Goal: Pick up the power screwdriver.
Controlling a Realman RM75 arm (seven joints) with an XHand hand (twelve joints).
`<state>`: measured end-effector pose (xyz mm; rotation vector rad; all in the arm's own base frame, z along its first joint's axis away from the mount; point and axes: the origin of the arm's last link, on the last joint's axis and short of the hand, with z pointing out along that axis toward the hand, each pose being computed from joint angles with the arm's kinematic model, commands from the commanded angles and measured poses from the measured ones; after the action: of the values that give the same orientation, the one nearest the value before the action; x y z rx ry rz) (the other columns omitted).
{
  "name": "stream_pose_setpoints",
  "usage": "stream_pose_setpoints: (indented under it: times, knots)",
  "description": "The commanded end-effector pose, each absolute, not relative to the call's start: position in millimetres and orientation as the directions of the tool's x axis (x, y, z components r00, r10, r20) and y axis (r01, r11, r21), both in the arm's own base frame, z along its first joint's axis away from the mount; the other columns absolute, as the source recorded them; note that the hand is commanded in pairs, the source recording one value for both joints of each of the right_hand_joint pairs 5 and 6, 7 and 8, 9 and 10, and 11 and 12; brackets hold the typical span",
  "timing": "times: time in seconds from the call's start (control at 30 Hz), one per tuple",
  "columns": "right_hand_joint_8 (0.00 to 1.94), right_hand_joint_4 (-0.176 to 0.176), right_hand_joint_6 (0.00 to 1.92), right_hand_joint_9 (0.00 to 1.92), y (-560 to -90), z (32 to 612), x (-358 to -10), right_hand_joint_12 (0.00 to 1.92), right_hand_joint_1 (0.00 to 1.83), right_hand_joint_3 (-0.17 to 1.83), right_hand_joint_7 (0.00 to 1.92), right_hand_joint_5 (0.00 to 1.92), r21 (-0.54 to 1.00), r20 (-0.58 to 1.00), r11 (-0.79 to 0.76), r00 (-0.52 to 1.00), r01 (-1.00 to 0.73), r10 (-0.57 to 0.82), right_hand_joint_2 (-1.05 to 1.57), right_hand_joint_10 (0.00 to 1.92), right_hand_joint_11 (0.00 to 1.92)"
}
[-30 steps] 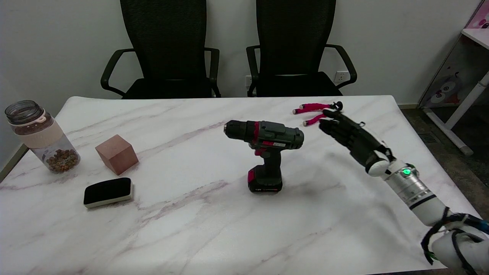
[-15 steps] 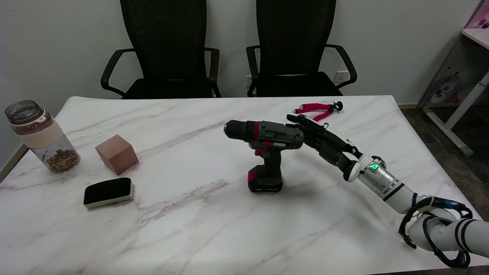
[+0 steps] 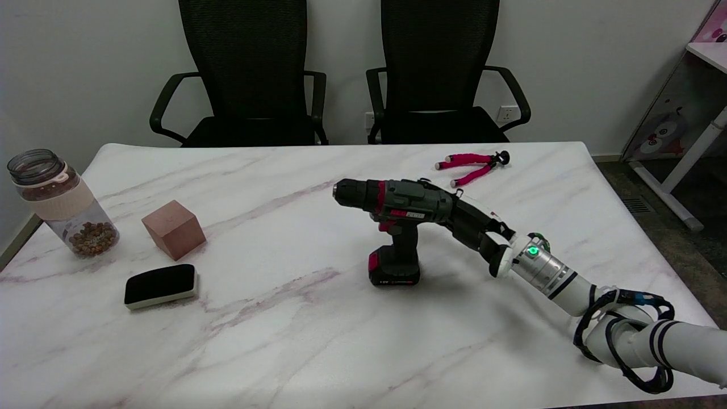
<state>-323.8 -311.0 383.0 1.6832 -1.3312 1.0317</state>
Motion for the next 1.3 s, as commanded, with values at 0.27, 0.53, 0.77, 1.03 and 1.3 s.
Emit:
stream_pose_setpoints:
  times: [0.27,0.53,0.77,1.03,1.3]
  knots:
    - [0.28,0.176,0.28,0.25,-323,351,-332,0.07,0.98,0.74,0.28,0.28,0.028,0.901,-0.203,0.113,-0.979,-0.420,-0.85,0.25,0.07]
    - [0.29,0.176,0.29,0.26,-327,339,-334,0.08,0.99,0.74,0.29,0.29,0.004,0.901,-0.205,0.092,-0.979,-0.424,-0.82,0.26,0.08]
    - [0.31,0.176,0.31,0.28,-328,333,-338,0.12,0.99,0.75,0.31,0.31,-0.006,0.903,-0.198,0.080,-0.980,-0.423,-0.79,0.28,0.12]
    - [0.37,0.176,0.37,0.36,-325,330,-342,0.26,1.00,0.73,0.37,0.37,0.013,0.904,-0.199,0.097,-0.980,-0.416,-0.70,0.36,0.26]
    - [0.44,0.176,0.44,0.40,-324,323,-345,0.28,1.00,0.72,0.44,0.44,0.004,0.905,-0.183,0.082,-0.983,-0.417,-0.63,0.40,0.28]
